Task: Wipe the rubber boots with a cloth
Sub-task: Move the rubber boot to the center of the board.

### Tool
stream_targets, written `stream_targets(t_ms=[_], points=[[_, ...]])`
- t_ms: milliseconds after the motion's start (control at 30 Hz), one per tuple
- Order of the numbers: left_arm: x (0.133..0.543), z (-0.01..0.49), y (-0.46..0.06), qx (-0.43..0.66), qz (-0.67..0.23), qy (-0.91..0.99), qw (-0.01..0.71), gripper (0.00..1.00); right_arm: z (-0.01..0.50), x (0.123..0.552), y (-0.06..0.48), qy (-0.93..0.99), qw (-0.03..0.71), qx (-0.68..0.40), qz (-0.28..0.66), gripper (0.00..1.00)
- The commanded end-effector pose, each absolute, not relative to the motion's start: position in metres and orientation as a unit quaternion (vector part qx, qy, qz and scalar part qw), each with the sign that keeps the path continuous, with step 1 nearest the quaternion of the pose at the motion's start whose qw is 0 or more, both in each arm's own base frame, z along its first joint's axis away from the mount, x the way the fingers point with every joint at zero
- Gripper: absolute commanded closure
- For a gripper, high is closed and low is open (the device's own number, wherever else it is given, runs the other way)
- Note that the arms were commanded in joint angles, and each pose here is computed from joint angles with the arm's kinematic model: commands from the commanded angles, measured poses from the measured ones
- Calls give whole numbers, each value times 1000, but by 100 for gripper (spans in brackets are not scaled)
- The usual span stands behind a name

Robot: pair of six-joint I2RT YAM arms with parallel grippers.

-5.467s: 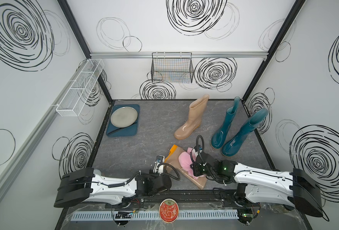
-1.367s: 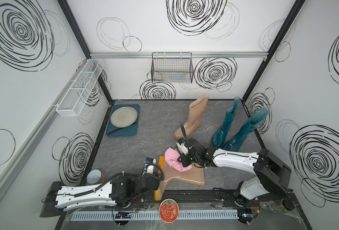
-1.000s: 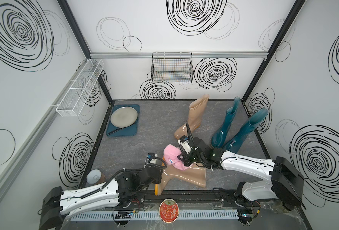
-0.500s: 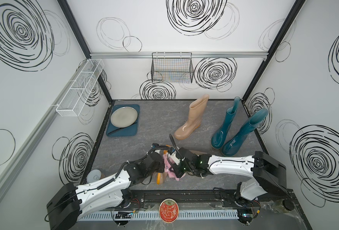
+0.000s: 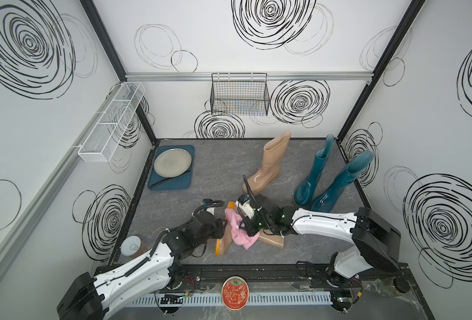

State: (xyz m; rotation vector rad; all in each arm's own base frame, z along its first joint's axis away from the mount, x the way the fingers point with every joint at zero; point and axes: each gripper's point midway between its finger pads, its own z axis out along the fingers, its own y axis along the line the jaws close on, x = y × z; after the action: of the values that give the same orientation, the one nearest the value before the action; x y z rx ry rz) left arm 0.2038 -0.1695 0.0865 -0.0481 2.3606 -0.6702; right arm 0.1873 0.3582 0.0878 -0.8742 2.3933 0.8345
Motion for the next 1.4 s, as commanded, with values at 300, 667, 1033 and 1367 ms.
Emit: stream_targets(t_ms=[300, 667, 1033, 1367], points=[[220, 94, -155, -77, -269, 895, 348, 70, 93, 79, 413, 797, 201, -469, 324, 100], [215, 83, -159, -82, -284, 897, 328, 71, 102, 162, 383, 840, 231, -356, 339, 100], [211, 88, -167, -84, -313, 887, 329, 66, 83, 162, 388, 866, 223, -317, 315, 100], [213, 104, -183, -67, -330, 878, 340, 62, 27, 173, 223, 977, 191, -21, 92, 100]])
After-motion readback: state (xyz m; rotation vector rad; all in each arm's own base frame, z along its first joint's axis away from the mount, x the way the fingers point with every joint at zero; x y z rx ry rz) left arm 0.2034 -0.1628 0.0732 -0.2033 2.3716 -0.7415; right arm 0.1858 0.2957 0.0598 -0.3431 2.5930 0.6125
